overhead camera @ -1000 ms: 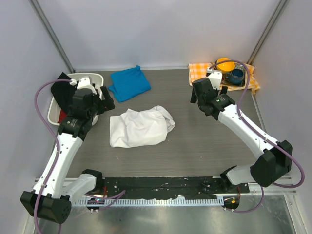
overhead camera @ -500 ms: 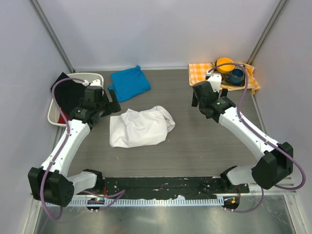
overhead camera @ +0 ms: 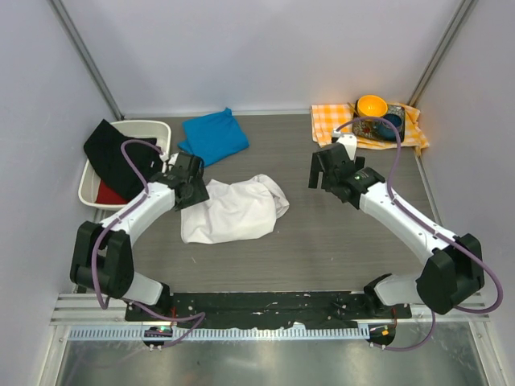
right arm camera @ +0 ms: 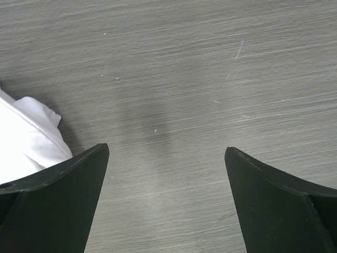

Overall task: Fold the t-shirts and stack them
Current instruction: Flatten the tshirt out

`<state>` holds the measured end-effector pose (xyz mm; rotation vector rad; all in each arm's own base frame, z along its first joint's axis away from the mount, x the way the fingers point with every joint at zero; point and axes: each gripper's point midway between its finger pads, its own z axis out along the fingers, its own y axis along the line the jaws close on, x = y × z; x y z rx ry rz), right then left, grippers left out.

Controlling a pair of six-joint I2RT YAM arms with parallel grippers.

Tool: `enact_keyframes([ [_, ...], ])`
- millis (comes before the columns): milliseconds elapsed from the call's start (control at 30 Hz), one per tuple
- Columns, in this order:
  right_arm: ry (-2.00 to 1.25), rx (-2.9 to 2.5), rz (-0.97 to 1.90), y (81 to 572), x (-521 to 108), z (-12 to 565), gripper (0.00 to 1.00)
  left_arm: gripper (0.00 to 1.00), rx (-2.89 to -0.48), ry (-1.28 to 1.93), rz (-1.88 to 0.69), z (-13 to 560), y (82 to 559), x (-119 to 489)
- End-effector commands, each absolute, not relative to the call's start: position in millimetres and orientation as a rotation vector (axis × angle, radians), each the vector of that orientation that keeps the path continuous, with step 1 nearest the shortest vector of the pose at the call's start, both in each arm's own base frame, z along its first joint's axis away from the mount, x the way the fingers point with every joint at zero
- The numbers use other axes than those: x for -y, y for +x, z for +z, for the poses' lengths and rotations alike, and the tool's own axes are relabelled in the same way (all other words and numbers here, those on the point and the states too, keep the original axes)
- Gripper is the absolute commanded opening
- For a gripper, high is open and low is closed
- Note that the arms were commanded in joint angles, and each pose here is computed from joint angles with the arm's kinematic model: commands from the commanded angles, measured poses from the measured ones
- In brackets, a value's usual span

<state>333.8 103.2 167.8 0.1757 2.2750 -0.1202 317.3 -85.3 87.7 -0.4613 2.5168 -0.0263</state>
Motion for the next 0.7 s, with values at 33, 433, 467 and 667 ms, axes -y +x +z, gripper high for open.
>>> enact_keyframes([
  [33, 0.186, -2.204, 0.042, 335, -119, 190, 0.98, 0.63, -2.413, -0.654, 0.103, 84, 335, 66],
  [433, 0.121, -2.229, 0.130, 329, -141, 185, 0.98, 0.64, -2.441, -0.740, 0.297, 41, 358, 48],
  [467, 0.114, -2.232, 0.127, 328, -141, 183, 0.98, 0.66, -2.444, -0.758, 0.305, 38, 359, 45],
  [667, 0.104, -2.235, 0.124, 327, -143, 182, 0.98, 0.44, -2.472, -0.778, 0.322, 18, 362, 41],
])
